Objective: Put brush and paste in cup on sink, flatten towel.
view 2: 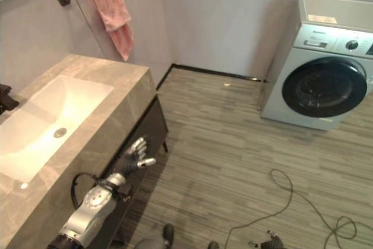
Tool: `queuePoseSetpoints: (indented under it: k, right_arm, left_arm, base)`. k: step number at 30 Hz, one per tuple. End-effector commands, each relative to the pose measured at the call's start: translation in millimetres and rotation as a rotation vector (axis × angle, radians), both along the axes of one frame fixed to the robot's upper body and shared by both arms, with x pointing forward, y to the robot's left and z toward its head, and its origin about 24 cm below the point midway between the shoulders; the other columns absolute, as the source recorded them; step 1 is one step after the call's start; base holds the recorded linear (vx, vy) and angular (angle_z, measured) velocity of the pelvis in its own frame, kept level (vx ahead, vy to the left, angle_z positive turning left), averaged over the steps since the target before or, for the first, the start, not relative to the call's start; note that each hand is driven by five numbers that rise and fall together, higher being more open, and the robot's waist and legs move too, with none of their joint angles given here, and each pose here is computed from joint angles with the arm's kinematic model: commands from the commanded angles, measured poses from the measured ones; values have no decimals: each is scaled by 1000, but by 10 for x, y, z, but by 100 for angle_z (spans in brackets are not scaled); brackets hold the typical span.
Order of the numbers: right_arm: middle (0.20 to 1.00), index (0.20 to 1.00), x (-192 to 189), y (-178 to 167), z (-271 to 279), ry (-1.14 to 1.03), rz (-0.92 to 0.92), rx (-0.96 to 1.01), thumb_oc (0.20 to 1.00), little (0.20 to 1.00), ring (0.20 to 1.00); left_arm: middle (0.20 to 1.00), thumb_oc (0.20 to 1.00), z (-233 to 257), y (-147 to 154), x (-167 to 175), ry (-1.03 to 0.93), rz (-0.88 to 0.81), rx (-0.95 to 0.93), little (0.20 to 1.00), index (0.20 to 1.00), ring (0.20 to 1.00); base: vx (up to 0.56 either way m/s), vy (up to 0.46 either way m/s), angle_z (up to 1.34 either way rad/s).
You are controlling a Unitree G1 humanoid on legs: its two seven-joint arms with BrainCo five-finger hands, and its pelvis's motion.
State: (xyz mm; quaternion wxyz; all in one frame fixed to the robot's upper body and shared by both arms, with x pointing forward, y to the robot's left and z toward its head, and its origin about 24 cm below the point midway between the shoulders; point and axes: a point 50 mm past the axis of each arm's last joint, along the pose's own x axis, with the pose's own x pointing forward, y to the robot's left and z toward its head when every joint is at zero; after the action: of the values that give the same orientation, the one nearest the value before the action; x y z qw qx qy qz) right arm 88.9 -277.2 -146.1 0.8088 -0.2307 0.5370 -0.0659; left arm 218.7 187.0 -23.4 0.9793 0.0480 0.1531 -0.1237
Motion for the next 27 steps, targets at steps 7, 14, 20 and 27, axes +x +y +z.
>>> queuePoseSetpoints:
  k: [7, 14, 20, 27]
  right_arm:
    - [1000, 1000, -77, 25, -34, -6, -111, 74, 1000, 1000, 1000]
    - [1000, 1000, -97, 50, -50, -58, -275, 176, 1000, 1000, 1000]
    - [1000, 1000, -128, 108, -79, -83, -391, 269, 1000, 1000, 1000]
    - [1000, 1000, 153, 156, -5, -240, -485, 380, 1000, 1000, 1000]
  left_arm:
    - [1000, 1000, -548, 161, -168, 208, -25, 316, 1000, 1000, 1000]
    - [1000, 1000, -832, 314, -410, 380, 86, 319, 1000, 1000, 1000]
    - [1000, 1000, -964, 293, -482, 460, 109, 322, 1000, 1000, 1000]
    - [1000, 1000, -790, 203, -192, 355, 108, 291, 1000, 1000, 1000]
  base:
    - [62, 69, -2]
    - [49, 51, -10]
    - [21, 0, -13]
    - [-54, -39, 4]
